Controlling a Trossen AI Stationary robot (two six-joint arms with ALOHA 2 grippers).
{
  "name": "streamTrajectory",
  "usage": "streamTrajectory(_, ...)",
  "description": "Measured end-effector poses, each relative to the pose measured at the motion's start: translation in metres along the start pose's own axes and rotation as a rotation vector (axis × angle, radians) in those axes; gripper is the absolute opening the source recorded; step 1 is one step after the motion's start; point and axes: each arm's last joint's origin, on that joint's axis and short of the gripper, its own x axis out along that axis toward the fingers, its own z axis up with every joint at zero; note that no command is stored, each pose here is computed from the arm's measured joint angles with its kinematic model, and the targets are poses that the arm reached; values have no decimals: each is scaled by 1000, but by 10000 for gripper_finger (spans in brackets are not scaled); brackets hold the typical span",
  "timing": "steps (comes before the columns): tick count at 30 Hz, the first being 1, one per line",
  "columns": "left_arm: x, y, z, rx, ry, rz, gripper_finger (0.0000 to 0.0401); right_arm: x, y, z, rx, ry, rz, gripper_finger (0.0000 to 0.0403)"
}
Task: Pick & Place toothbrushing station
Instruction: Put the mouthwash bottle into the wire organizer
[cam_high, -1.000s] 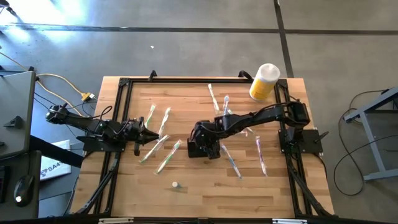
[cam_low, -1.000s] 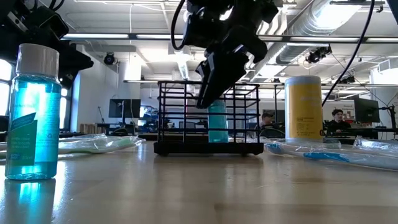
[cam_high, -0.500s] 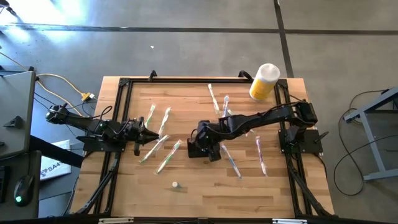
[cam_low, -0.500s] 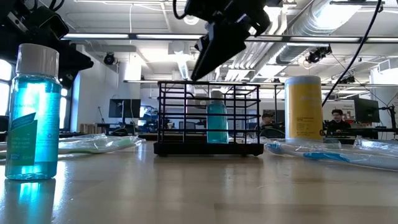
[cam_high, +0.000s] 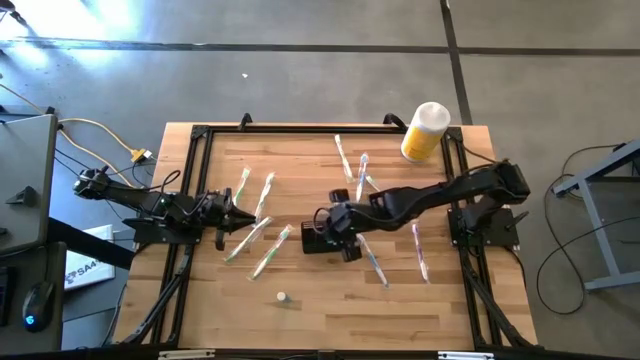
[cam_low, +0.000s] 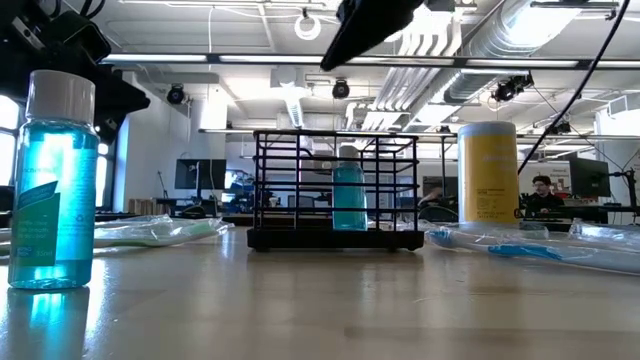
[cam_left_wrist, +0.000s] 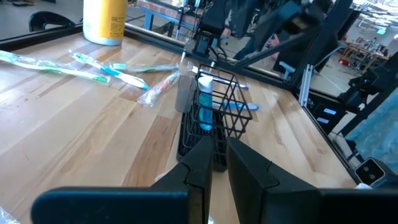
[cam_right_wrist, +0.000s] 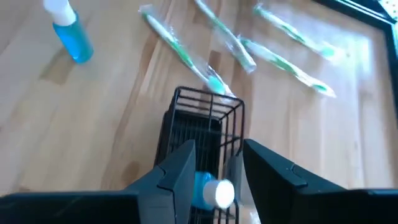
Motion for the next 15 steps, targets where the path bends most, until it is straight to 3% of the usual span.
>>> streamTrajectory(7, 0, -1, 2, -8, -23, -16, 67, -38, 10, 4, 83, -55, 8, 127)
streamTrajectory(11, 1, -4, 6, -13, -41, -74, 130, -50, 20, 4, 107, -64, 35, 127)
streamTrajectory(15, 4, -11, 12, 83, -92, -192, 201, -52, 31, 2, 102, -44, 58, 127)
